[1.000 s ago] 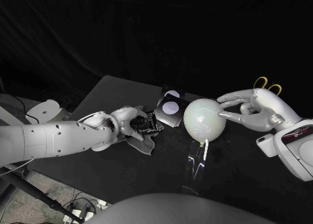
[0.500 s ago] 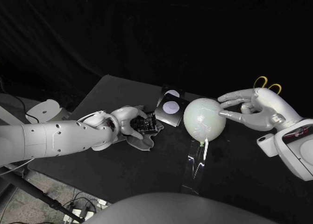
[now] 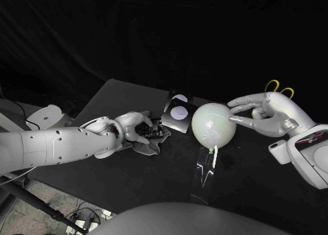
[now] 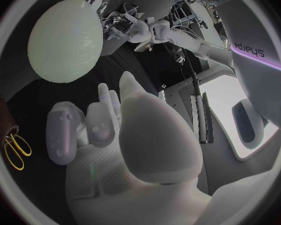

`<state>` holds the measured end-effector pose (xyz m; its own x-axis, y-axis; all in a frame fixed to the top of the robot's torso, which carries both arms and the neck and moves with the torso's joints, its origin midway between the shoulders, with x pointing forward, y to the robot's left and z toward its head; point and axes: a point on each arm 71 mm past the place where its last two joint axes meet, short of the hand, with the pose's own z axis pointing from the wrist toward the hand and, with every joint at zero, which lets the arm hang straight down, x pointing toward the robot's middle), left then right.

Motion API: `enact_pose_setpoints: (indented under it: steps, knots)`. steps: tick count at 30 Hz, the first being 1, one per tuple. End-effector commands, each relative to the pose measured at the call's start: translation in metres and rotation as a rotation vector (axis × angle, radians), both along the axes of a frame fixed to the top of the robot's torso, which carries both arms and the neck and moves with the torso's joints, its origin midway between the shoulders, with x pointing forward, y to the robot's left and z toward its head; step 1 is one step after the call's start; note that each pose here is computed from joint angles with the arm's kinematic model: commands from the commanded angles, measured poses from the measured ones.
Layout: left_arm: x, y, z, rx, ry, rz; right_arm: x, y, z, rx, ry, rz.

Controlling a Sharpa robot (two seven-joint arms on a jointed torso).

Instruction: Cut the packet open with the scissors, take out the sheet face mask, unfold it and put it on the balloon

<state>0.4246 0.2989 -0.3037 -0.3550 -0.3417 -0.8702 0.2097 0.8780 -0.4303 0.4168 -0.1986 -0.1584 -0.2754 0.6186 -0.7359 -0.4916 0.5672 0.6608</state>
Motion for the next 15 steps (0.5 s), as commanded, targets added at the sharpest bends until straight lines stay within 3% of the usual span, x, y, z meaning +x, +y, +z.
enact_pose_setpoints:
  steps: [1,15]
  knots:
    - [-0.0042,-0.0007,-0.0059,-0.023,0.057,-0.010,-0.0004,0.0007,-0.0004,-0.002,0.004,0.011]
    - [-0.0043,0.0013,-0.0029,-0.134,0.078,-0.006,0.0006,0.0000,-0.0010,0.000,0.009,0.008]
